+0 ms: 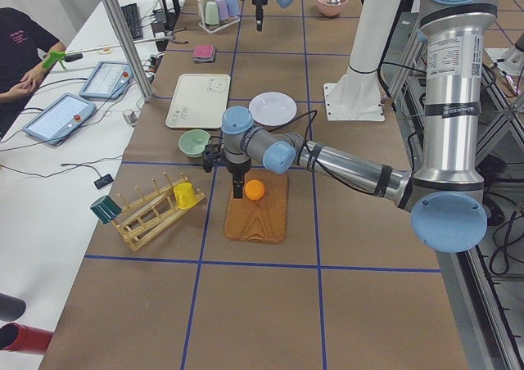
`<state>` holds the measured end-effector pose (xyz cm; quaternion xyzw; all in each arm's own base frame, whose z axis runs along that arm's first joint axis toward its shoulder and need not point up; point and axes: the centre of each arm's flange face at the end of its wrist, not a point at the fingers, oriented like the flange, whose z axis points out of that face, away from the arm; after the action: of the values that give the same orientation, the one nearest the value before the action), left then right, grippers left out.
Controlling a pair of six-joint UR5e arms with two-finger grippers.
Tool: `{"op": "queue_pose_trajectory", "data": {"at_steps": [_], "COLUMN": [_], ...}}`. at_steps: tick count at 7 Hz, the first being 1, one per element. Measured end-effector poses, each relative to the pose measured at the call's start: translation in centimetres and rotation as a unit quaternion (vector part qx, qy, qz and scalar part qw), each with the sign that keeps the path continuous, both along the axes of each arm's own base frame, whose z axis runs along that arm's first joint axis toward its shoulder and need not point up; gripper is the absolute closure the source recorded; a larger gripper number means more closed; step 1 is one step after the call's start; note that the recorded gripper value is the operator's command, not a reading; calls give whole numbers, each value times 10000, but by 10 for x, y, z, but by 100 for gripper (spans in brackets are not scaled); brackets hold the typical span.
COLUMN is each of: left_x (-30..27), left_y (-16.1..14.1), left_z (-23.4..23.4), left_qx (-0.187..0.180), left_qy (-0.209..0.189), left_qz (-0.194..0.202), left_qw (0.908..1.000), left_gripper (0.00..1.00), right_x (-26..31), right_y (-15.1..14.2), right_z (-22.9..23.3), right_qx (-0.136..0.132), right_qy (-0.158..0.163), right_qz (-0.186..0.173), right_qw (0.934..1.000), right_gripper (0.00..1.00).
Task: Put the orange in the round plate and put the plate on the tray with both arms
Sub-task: 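Grasp the orange with the left gripper while the right approaches the plate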
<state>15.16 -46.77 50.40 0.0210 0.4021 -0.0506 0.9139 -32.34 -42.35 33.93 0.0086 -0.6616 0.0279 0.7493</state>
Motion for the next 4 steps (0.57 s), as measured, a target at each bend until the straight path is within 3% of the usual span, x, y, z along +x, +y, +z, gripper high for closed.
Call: {"op": "queue_pose_trajectory", "data": {"at_steps": [2, 4], "left_x": [35, 56], "left_y": [5, 2], "left_z": [3, 12], "left_qx": [-74, -114], "left_qy": [79, 36], "left_qz": [-81, -92], "left_qw": [9999, 9999], "left_gripper": [2, 2], "right_x": [-39, -56], "right_y": [22, 32], "right_z": [-16, -22], "right_qx": [-128, -234], "right_qy": [-291, -363], "right_qz": [120, 191], "right_qw": [9994, 9989], "right_gripper": [1, 1]}}
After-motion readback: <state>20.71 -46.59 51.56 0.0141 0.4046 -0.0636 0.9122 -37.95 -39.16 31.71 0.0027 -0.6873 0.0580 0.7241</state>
